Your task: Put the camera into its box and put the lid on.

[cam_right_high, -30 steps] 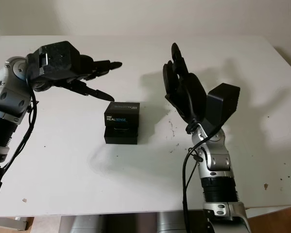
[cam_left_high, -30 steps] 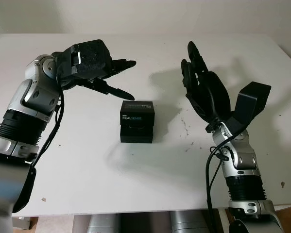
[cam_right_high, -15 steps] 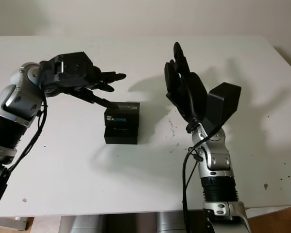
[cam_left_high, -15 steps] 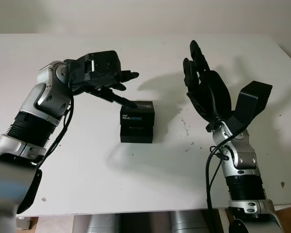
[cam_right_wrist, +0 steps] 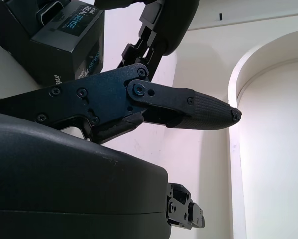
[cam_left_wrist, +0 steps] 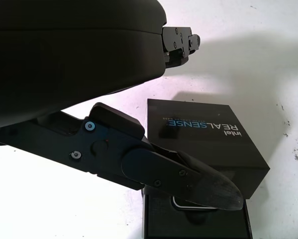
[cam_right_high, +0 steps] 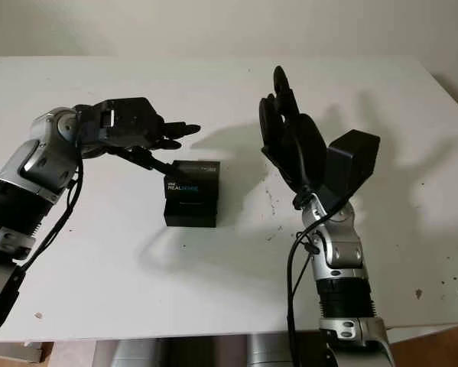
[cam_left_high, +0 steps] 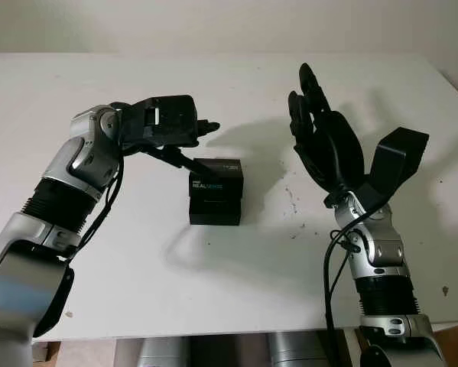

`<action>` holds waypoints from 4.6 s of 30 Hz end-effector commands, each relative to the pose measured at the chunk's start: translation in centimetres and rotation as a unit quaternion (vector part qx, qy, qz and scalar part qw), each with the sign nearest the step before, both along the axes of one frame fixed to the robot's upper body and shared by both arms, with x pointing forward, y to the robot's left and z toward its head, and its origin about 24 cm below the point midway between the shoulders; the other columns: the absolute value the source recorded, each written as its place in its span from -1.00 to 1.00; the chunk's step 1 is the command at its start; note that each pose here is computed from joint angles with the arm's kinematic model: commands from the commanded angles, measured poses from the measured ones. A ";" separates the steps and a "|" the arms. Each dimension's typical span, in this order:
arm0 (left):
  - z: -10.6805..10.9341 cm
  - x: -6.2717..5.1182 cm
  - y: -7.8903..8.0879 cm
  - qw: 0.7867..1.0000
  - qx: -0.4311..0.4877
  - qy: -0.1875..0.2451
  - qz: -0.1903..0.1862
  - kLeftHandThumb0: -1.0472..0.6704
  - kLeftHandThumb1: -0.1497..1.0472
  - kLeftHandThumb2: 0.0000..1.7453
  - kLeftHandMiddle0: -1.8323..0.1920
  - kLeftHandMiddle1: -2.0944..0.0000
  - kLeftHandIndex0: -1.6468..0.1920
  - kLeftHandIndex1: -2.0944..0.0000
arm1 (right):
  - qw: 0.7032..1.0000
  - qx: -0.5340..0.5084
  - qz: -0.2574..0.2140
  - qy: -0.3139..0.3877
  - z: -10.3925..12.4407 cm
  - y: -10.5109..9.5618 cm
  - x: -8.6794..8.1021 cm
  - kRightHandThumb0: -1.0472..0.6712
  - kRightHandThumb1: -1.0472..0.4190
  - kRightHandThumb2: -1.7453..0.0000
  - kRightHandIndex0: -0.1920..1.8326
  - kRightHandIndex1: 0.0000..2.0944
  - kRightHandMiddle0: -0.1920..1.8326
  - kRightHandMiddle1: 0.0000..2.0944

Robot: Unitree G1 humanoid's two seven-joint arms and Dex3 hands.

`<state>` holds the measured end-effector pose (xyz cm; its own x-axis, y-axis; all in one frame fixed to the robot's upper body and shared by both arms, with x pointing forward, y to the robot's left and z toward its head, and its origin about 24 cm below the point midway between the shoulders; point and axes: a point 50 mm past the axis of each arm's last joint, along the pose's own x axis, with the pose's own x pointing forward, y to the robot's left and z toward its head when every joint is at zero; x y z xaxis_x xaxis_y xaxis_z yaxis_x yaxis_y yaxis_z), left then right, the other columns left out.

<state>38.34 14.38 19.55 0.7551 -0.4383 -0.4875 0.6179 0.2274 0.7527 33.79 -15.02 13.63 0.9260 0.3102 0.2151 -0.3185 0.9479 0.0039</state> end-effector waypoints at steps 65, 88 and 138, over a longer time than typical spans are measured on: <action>-1.1 -0.1 -1.6 0.995 0.088 0.007 -0.042 -0.64 0.79 -0.95 0.55 0.91 0.70 0.90 | 1.000 -0.002 -0.013 -0.013 1.0 -0.5 -0.3 -0.60 -1.00 0.36 -1.00 -1.00 -1.00 -1.00; -1.4 -0.6 -1.6 0.997 0.053 -0.044 -0.046 -0.20 1.00 -0.74 0.42 -0.55 0.50 -0.33 | 1.000 -0.009 -0.015 -0.012 1.2 -0.5 -0.4 -0.61 -1.00 0.37 -1.00 -1.00 -1.00 -1.00; -0.4 -5.7 -2.7 0.985 0.044 -0.163 0.028 -0.09 1.00 -0.71 0.14 -1.00 0.37 -0.79 | 1.000 -0.005 -0.005 -0.004 0.9 0.2 -0.3 -0.60 -1.00 0.38 -1.00 -1.00 -1.00 -1.00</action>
<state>32.79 11.86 18.84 0.9021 -0.3472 -0.2563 0.3257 0.1581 0.9321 33.49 -15.05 14.30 0.9341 0.2943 0.2023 -0.2998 0.9540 -0.0035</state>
